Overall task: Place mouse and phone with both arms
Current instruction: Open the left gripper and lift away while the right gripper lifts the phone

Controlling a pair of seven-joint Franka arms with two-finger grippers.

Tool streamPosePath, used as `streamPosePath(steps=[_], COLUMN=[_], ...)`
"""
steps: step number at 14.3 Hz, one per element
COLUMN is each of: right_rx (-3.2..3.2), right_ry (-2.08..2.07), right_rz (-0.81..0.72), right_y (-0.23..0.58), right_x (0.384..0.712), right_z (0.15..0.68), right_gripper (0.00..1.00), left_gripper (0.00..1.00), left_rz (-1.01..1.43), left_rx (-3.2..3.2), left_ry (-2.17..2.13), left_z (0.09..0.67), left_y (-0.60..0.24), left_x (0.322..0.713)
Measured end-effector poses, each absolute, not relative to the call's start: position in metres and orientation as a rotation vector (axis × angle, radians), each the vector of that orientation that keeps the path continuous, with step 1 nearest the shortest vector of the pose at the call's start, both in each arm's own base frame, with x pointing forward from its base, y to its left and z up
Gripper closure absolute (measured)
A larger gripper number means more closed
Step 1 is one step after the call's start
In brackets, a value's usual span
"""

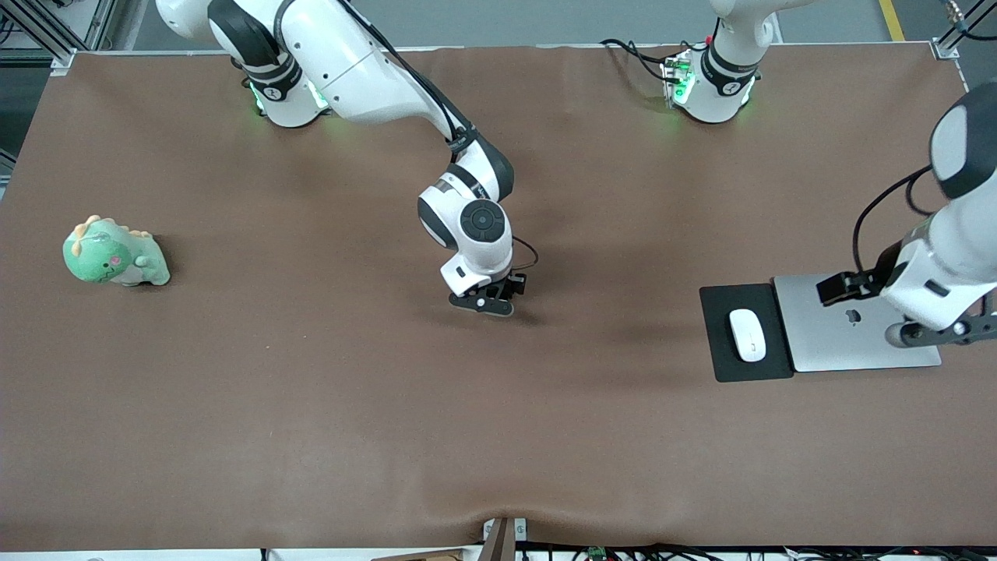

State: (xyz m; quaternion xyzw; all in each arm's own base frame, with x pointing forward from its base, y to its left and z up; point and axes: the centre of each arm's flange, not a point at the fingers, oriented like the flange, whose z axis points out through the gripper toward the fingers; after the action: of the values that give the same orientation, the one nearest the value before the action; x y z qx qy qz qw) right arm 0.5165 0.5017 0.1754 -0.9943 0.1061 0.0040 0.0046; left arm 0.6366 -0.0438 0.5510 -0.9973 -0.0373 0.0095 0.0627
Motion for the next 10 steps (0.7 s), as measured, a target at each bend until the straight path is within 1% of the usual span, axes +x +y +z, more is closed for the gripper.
streamPosePath(steps=[2, 5, 8, 10], right_rx=[-3.131, -3.129, -3.127, -3.123], right_ry=[0.362, 0.444, 0.479, 0.475], right_rz=[0.022, 0.030, 0.045, 0.043], right_y=[0.493, 0.457, 0.400, 0.360], right_x=[0.527, 0.559, 0.589, 0.603], right_z=[0.193, 0.264, 0.336, 0.365], right_gripper=[0.19, 0.19, 0.19, 0.19], left_gripper=[0.00, 0.00, 0.00, 0.00], left_rz=[-0.007, -0.049, -0.067, -0.076], left_rx=[-3.000, -2.979, -2.985, -2.994], left_ry=[-0.124, -0.134, -0.140, -0.141], left_z=[0.587, 0.631, 0.657, 0.663], left_y=[-0.046, -0.051, -0.057, -0.059], left_x=[0.619, 0.590, 0.570, 0.565])
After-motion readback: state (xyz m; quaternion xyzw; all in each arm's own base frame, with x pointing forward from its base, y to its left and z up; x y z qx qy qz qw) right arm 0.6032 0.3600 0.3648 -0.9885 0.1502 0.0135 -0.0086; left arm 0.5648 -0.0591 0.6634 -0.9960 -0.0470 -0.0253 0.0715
